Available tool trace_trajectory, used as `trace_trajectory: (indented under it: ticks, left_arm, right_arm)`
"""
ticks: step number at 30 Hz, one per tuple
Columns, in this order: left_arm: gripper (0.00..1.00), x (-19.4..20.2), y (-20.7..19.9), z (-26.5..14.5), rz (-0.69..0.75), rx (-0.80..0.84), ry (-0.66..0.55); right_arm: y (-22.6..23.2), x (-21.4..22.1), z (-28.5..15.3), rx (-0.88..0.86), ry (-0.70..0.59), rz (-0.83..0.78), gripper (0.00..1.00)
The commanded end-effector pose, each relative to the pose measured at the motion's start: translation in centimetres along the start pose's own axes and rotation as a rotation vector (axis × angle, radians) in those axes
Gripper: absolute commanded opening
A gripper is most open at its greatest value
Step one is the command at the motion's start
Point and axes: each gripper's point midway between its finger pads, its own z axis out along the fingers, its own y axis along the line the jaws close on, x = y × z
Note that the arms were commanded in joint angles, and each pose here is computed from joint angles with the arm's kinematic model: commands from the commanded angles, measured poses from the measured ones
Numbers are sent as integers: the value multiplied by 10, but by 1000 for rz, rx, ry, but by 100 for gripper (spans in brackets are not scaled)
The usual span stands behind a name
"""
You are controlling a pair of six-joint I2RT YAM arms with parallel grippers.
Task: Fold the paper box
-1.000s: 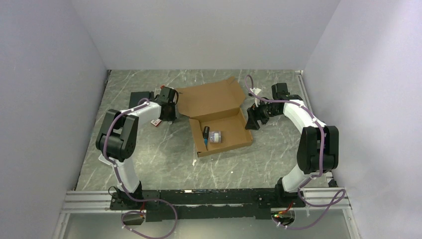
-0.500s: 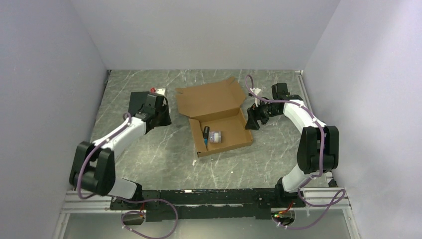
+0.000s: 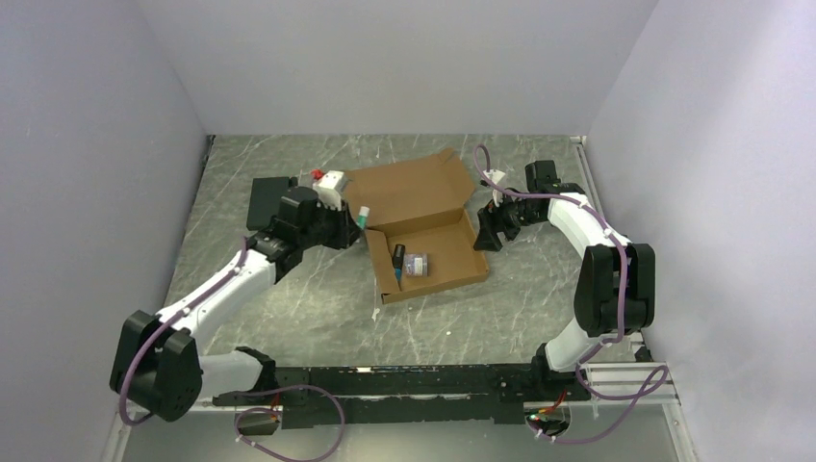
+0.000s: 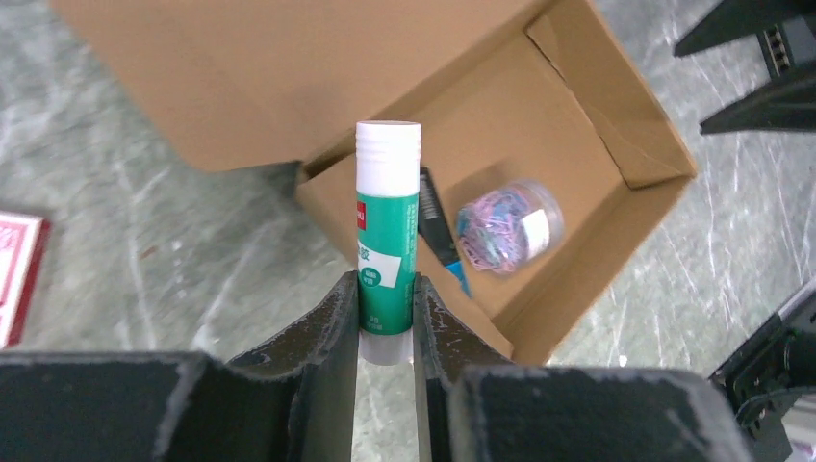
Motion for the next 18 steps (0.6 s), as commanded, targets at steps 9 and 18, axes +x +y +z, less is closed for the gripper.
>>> trace_trajectory:
  ticks: [9,18]
  left_arm:
    - [2,-4,-76,54,264,118,84]
    - [18,17,-98,112,471,112,224]
  right_arm:
    - [5,-21,-12,-2,-60,-72,78]
    - [6,-21,-14,2,-61,-79,78]
